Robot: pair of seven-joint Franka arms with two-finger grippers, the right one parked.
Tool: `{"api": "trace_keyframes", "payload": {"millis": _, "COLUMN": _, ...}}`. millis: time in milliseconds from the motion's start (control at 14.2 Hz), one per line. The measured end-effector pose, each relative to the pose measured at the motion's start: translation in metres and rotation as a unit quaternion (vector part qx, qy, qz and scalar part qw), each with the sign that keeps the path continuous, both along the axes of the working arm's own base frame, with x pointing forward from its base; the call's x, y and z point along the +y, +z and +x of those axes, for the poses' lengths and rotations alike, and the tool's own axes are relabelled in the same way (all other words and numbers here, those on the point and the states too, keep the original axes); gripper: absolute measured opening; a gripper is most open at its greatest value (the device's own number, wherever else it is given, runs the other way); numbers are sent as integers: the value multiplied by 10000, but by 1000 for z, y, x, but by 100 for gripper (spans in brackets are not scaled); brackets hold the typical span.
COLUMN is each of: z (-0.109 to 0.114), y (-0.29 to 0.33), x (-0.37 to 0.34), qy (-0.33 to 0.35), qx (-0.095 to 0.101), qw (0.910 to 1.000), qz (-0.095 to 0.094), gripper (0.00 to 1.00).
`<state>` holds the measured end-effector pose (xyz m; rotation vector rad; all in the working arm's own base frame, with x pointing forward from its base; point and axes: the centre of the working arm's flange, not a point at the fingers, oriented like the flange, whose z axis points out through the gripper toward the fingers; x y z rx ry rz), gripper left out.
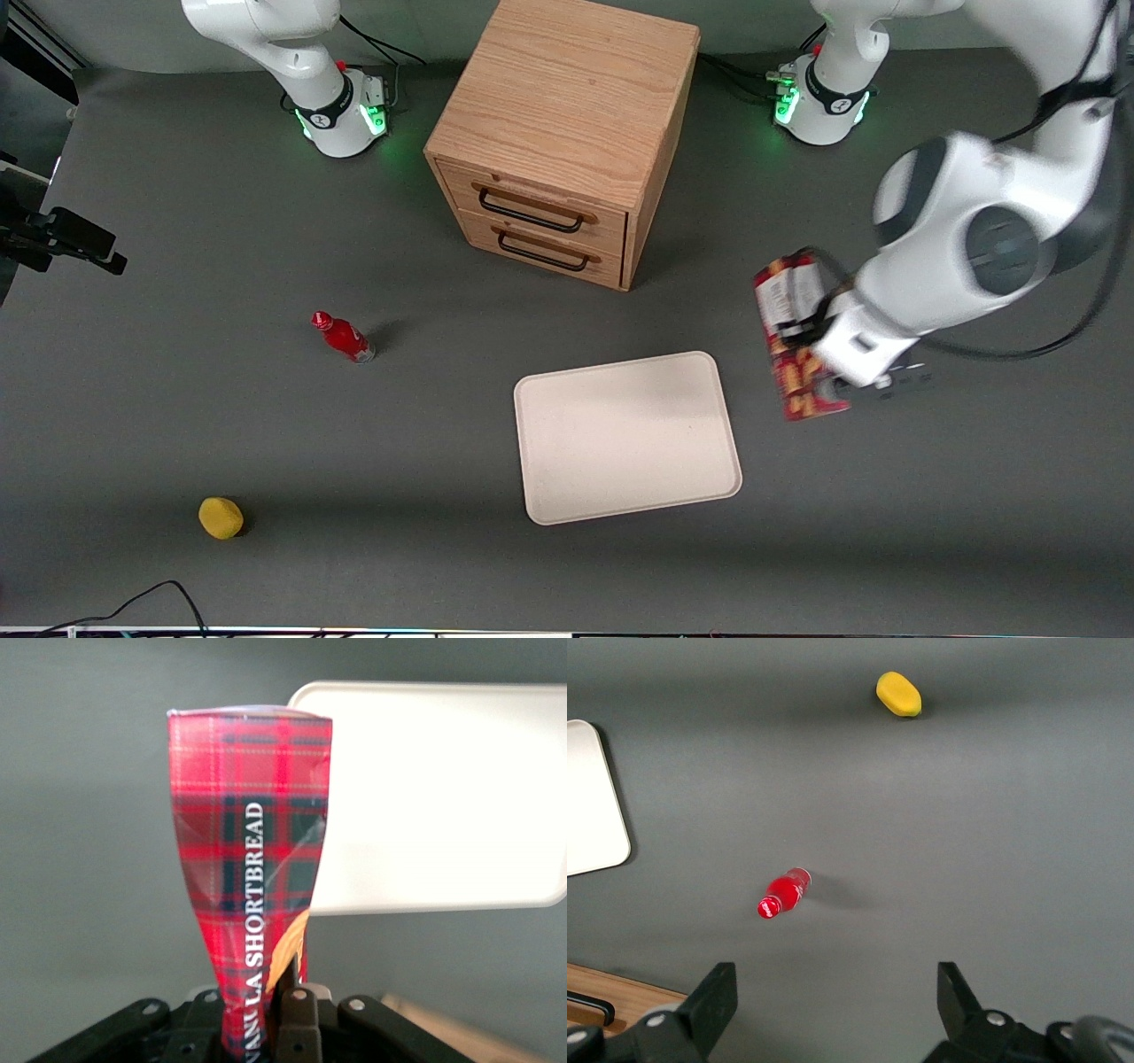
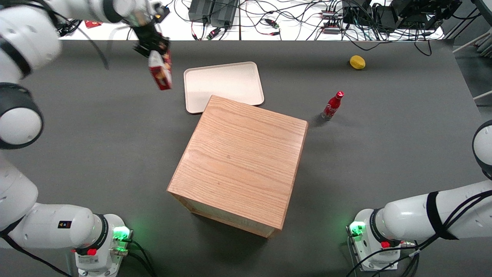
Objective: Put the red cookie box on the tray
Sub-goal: 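Carry the box over the cream tray, lower it and open the gripper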
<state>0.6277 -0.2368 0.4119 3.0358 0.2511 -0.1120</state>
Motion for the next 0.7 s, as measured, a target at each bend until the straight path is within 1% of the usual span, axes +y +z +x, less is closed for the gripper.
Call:
{"api": "trace_keyframes", "payload": {"millis": 70, "z": 6, "y": -34, "x": -17, "qy": 73, "qx": -72, "qw": 9999, "qz": 23, "gripper": 19}}
{"api": "trace_keyframes", "payload": {"millis": 140, "z": 12, "y": -67, "x": -28, "qy": 149, "qx": -140, "qw": 9998, "qz": 8, "gripper": 19}}
{"api": "trace_keyframes", "payload": {"millis": 281, "z": 22, "y": -126, "x": -37, "qy": 245, "qx": -322, "qw": 9991, "qz": -97, "gripper": 19}}
{"api": "trace_keyframes", "payload": {"millis": 421, "z": 25, "y": -161, "x": -39, "qy": 197, "qx": -490, "qw": 9985, "qz": -160, "gripper": 19}}
{"api": "trace_keyframes", "payload": {"millis": 491, "z": 25, "y": -166, "x": -40, "qy": 187, "qx": -512, "qw": 9984, "qz": -159, "gripper": 24}}
{"api": "trace_keyframes", "payload": {"millis": 632, "z": 27, "y": -156, "x": -36, "qy": 201, "qx": -562, "qw": 9981, "qz": -122, "gripper": 48}}
{"api": "trace_keyframes", "payload": {"millis": 702, "z": 28, "y": -147, "x": -30, "qy": 216, "qx": -517, "qw": 9984, "qz": -37, "gripper": 57}}
